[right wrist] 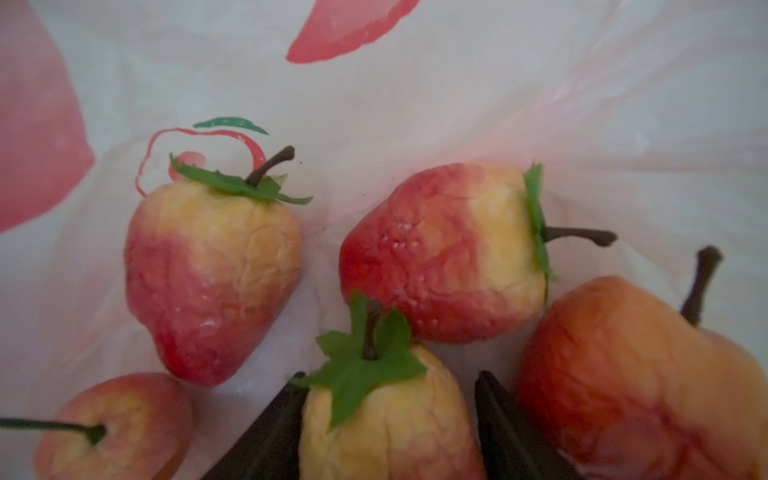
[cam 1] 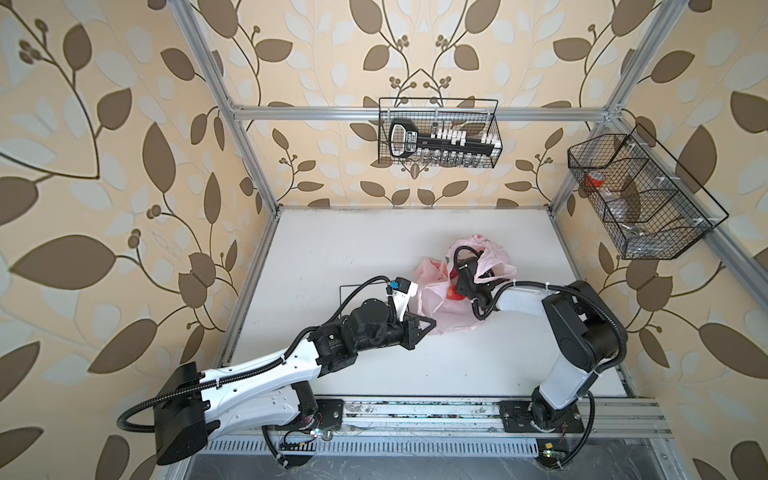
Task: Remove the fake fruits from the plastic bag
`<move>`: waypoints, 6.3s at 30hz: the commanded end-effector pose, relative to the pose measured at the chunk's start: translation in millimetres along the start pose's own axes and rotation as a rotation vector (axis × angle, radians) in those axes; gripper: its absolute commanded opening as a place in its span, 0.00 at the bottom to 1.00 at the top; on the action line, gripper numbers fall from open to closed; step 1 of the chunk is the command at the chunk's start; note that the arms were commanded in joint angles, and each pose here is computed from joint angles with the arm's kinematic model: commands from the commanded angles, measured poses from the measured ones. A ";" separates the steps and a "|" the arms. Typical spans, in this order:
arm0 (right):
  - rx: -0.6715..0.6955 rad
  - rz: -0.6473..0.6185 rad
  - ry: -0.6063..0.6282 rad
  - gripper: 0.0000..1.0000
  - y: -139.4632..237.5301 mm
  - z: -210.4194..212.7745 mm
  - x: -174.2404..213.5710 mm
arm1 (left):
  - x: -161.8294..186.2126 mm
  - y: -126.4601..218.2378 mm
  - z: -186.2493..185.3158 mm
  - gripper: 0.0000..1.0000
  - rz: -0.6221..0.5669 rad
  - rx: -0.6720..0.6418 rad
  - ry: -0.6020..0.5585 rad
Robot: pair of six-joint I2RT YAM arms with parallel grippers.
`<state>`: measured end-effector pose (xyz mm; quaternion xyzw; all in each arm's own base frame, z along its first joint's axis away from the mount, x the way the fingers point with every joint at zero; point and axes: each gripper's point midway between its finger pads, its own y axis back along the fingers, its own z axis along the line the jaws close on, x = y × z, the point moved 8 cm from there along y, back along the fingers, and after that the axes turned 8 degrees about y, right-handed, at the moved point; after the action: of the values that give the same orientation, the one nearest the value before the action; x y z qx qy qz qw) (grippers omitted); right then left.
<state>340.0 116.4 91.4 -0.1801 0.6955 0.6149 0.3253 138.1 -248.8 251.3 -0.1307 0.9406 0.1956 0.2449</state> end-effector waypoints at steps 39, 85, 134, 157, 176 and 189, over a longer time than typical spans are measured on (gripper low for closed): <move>-0.578 -0.172 0.037 0.44 137.5 -21.4 2.5 | -25.6 -15.6 2.4 0.00 -0.093 -0.147 -0.009; -1.048 -0.443 0.259 0.42 251.3 -19.6 20.4 | -19.4 24.1 13.6 0.88 0.091 0.014 -0.047; -0.628 -0.085 0.606 0.40 102.5 226.9 -5.1 | -36.8 167.2 86.6 0.99 -0.596 -0.634 0.237; -0.639 -0.011 0.645 0.67 74.7 232.8 18.5 | -53.5 142.3 59.3 0.99 -0.413 -0.456 0.124; -0.759 -0.333 0.459 0.75 224.0 130.2 -75.7 | -66.2 91.8 17.7 0.95 -0.110 -0.156 -0.068; -0.575 -0.461 0.213 0.74 291.8 -52.9 -47.0 | -15.3 12.1 -62.0 0.96 0.238 -0.059 -0.573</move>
<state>188.1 131.5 350.9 -0.5060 0.4359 0.6788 0.3054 125.3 -249.0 301.4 0.0113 0.8717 0.2773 0.4039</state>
